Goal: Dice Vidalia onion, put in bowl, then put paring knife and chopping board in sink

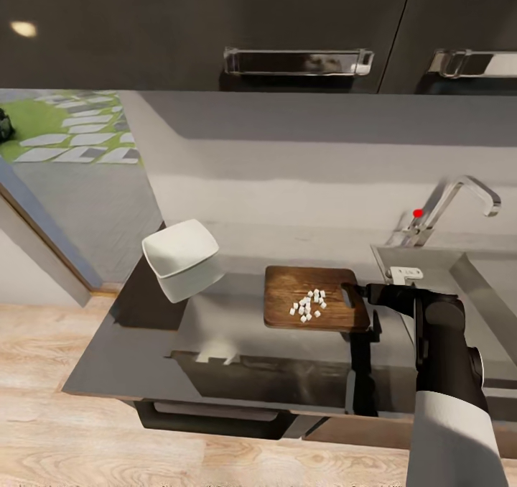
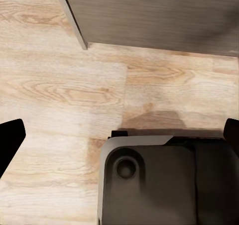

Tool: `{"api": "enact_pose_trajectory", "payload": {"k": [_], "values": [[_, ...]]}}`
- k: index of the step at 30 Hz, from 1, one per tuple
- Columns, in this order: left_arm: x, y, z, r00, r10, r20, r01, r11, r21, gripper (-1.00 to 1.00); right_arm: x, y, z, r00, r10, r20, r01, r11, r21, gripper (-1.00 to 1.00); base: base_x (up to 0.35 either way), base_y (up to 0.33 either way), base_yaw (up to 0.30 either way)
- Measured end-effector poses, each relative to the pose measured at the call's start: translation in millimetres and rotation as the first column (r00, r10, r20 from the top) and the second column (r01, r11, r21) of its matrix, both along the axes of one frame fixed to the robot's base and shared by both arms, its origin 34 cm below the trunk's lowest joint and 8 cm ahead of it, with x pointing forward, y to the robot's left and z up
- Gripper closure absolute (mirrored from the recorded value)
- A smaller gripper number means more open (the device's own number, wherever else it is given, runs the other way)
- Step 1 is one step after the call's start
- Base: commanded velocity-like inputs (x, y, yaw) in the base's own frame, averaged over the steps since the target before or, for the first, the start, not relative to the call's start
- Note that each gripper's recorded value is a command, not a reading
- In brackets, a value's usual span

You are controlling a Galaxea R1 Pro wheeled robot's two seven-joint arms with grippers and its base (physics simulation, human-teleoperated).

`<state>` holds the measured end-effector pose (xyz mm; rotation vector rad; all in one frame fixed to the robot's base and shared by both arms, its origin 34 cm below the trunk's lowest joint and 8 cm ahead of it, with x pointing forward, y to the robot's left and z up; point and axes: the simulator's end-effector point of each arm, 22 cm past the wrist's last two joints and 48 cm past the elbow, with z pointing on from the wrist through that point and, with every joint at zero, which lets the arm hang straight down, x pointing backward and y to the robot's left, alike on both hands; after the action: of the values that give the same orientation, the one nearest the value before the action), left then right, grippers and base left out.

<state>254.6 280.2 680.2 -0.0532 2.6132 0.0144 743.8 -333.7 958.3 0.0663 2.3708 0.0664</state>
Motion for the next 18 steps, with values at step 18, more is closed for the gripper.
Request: {"api": "enact_pose_trajectory", "payload": {"k": [18], "values": [[-15,1,-6,0.999,-0.001,-0.041,0.001,1.0,0.002,-1.0,-1,0,-18,1.0,0.001,-0.029,-0.001,1.0,0.0,-1.0,0.0,0.0,0.0]]}}
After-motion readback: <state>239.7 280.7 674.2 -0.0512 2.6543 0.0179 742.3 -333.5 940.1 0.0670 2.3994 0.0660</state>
